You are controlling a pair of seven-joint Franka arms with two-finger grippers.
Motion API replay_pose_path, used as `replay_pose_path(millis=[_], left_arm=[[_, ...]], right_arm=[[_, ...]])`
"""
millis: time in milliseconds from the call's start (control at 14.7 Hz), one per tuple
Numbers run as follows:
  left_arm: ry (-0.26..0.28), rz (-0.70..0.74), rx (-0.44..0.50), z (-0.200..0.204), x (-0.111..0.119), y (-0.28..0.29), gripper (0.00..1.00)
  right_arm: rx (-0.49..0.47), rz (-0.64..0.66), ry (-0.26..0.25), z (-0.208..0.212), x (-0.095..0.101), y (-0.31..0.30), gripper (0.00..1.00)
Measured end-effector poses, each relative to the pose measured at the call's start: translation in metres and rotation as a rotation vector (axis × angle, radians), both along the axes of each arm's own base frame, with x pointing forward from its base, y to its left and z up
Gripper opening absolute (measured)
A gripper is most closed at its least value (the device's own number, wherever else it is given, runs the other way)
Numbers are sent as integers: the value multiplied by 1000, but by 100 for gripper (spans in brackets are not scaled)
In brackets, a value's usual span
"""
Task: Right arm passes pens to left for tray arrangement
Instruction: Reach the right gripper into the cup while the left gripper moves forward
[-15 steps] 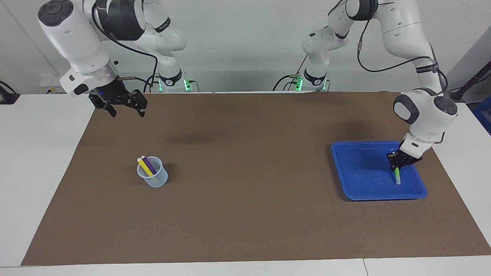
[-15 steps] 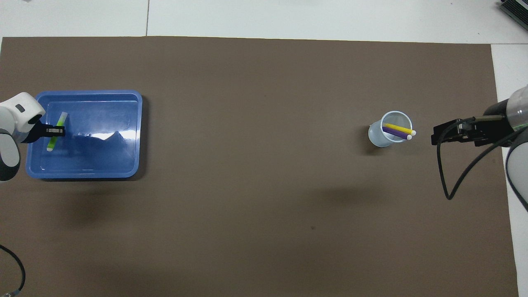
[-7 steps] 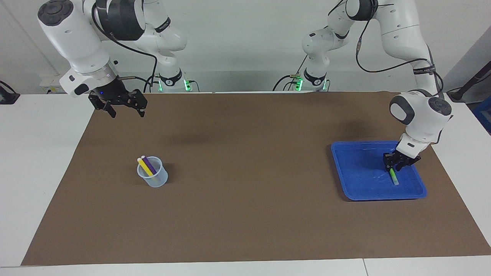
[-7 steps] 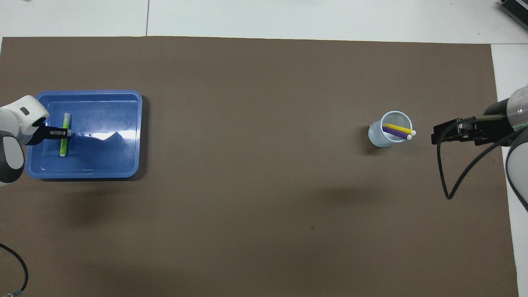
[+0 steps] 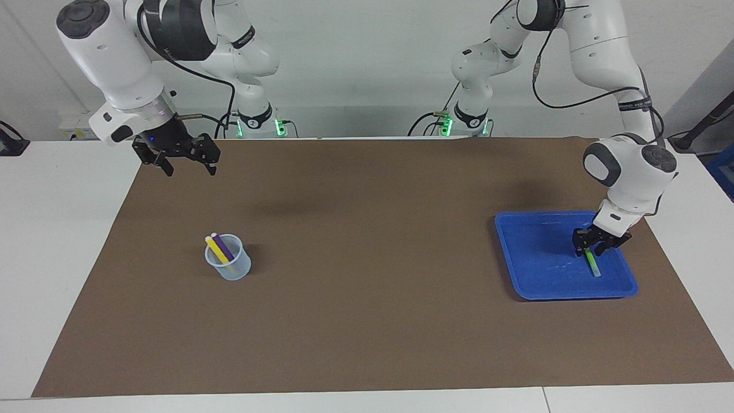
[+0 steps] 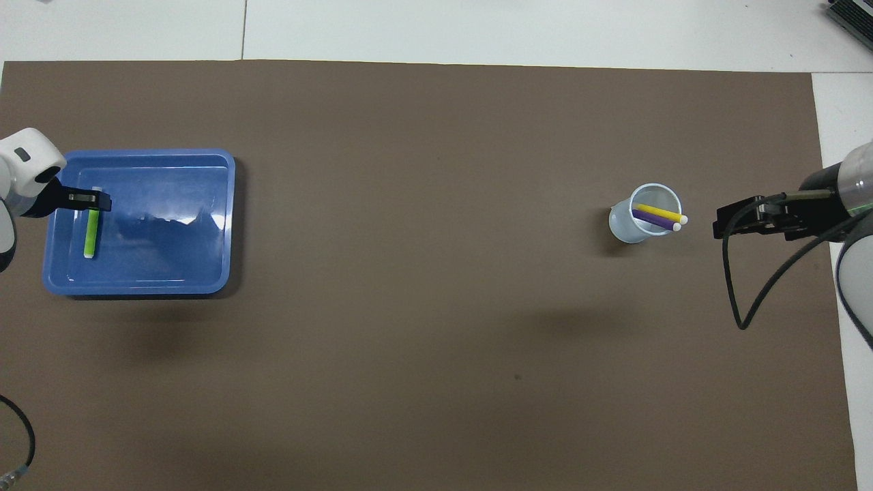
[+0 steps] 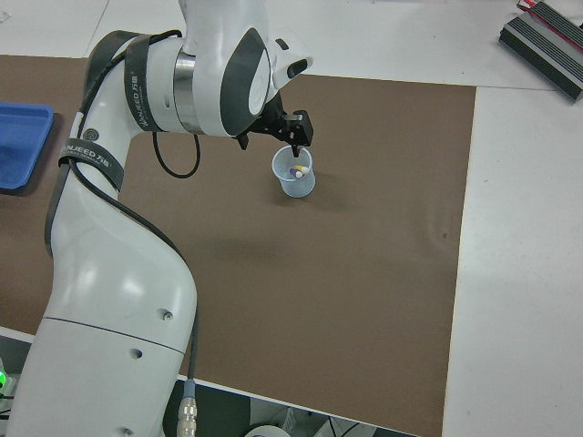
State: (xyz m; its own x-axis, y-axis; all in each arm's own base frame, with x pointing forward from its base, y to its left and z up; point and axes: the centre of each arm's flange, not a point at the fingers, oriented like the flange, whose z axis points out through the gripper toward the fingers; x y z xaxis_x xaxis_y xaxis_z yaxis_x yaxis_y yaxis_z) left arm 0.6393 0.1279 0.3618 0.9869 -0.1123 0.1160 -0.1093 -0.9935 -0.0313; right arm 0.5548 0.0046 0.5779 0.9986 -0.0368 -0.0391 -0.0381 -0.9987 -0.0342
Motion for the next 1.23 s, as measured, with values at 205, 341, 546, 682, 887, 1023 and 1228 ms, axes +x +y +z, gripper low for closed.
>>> replay_pose_path(millis=[205, 341, 546, 682, 887, 1023, 1228], left_arm=[[11, 62, -14, 26, 13, -31, 56], [27, 125, -30, 32, 16, -53, 57], [49, 261, -100, 49, 14, -86, 57], [71, 331, -127, 64, 8, -112, 58], [91, 462, -185, 83, 1, -158, 64], [115, 552, -250, 96, -5, -184, 65], [158, 684, -324, 117, -17, -226, 69]], right_arm=[[0, 0, 0, 0, 0, 0, 100], [0, 0, 0, 0, 0, 0, 100], [0, 4, 0, 0, 0, 2, 100], [0, 5, 0, 0, 0, 3, 100], [0, 5, 0, 0, 0, 3, 100], [0, 5, 0, 0, 0, 3, 100], [0, 4, 0, 0, 0, 2, 100]])
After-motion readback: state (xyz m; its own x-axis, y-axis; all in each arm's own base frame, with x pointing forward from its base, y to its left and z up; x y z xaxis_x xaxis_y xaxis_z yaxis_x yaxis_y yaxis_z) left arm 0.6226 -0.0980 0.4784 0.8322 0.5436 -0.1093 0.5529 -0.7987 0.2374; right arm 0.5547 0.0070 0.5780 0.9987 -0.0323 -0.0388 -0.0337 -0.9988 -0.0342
